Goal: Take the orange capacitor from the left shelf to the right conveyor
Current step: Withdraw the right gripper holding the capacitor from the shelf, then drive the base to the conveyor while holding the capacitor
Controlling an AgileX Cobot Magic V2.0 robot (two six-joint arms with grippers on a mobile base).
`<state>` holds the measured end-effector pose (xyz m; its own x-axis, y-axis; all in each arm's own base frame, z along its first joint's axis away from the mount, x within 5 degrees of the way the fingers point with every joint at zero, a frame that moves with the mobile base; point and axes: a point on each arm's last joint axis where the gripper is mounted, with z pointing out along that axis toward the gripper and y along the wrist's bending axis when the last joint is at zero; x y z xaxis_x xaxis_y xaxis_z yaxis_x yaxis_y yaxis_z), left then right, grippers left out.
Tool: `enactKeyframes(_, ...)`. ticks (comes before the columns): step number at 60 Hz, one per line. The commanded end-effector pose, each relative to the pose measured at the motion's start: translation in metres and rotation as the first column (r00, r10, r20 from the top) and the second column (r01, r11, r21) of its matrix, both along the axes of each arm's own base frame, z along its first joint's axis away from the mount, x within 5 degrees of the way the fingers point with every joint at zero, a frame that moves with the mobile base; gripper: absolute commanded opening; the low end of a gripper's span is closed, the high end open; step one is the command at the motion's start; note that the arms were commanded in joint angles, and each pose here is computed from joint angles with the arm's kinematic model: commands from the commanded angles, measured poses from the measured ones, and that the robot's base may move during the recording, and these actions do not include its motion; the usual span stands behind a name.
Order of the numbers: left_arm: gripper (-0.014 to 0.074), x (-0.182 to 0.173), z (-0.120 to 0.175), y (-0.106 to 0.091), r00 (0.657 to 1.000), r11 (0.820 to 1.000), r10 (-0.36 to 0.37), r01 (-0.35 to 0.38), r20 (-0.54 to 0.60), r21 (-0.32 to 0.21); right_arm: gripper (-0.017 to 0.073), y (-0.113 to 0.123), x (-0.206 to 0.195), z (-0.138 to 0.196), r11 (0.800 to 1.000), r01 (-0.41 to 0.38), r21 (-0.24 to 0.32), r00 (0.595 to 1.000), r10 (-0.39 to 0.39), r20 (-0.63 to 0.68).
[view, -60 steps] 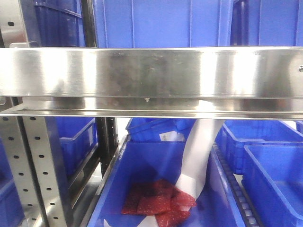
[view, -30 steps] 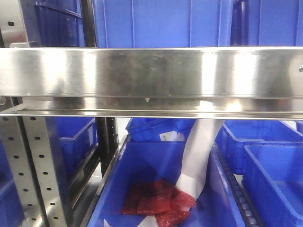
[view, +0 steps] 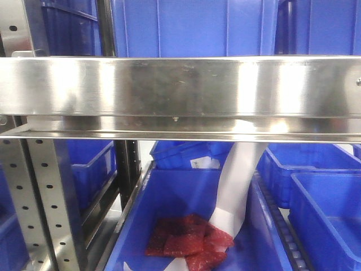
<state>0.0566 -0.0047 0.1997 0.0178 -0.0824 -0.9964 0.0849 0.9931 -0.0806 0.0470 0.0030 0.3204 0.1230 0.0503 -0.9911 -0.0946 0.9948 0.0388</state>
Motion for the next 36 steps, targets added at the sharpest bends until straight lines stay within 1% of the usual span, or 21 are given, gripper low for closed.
enactKeyframes(1, -0.0105, -0.0024, 0.0100, 0.0002, 0.994, 1.000, 0.001, 0.000, 0.106, -0.008, 0.0171, 0.0005, -0.0026, 0.0161, 1.000, -0.004, -0.002, 0.994, 0.004, 0.106)
enactKeyframes(36, -0.0105, -0.0024, 0.0100, 0.0002, 0.994, 1.000, 0.001, 0.000, 0.106, -0.008, 0.0171, 0.0005, -0.0026, 0.0161, 1.000, -0.004, -0.002, 0.994, 0.004, 0.106)
